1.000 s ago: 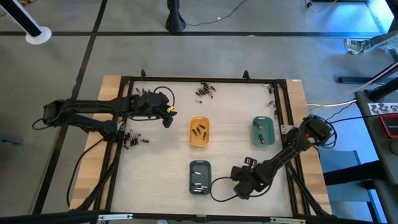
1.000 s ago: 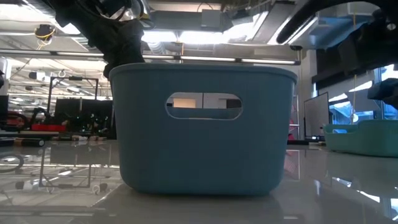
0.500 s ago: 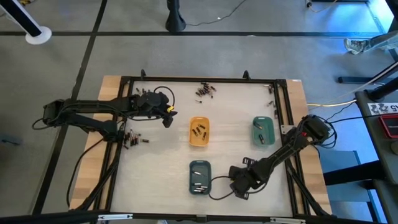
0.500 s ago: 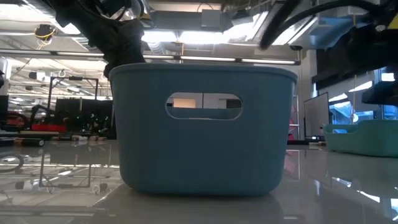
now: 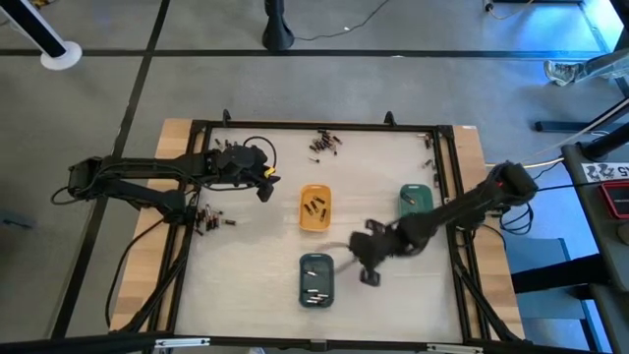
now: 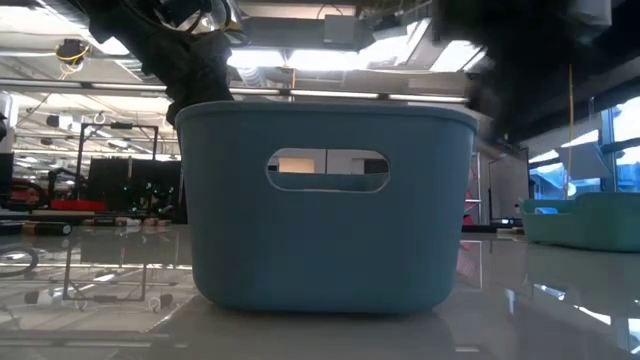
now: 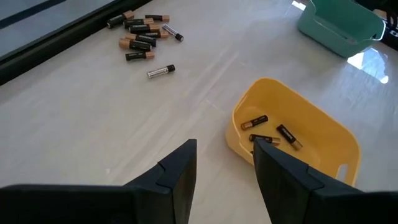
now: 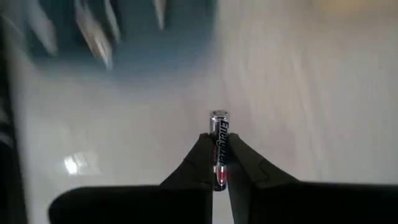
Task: Sort batteries
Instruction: Put the silver battery into the blue bin
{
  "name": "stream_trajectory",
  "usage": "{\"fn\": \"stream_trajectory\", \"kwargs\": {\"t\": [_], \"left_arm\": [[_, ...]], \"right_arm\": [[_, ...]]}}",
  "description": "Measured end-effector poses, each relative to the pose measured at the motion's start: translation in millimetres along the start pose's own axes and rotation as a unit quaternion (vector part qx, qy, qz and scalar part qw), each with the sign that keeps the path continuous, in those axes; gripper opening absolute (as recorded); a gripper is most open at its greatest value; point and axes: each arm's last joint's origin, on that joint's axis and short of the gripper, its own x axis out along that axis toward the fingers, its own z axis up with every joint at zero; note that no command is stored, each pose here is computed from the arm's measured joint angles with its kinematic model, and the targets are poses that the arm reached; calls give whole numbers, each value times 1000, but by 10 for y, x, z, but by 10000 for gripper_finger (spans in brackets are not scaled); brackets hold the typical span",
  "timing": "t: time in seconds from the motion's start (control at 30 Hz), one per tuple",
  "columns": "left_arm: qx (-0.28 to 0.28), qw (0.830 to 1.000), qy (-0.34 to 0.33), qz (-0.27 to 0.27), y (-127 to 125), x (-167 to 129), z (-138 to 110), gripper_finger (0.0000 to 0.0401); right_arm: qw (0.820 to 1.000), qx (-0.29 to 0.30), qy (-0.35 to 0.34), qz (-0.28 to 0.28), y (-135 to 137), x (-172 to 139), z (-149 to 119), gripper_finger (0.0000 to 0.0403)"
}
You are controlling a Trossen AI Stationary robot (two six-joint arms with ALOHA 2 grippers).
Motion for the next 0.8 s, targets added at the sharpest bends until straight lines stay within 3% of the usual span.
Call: {"fn": "stream_trajectory", "kwargs": {"t": [0.1, 0.2, 0.5, 0.8], "left_arm": [[-1, 1000, 3, 1, 2, 1, -6, 147], [-1, 1000, 3, 1, 2, 1, -5, 147], [-16, 999, 49, 1, 21, -4, -88, 147], [-19, 997, 80, 8, 20, -16, -154, 147]], "right_arm": [[996, -26, -73, 52, -15, -50, 255, 18], [990, -60, -99, 81, -58, 33, 400, 17], [980, -110, -92, 140, -210, 524, 594, 18], [977, -143, -50, 149, -165, 659, 721, 18]]}}
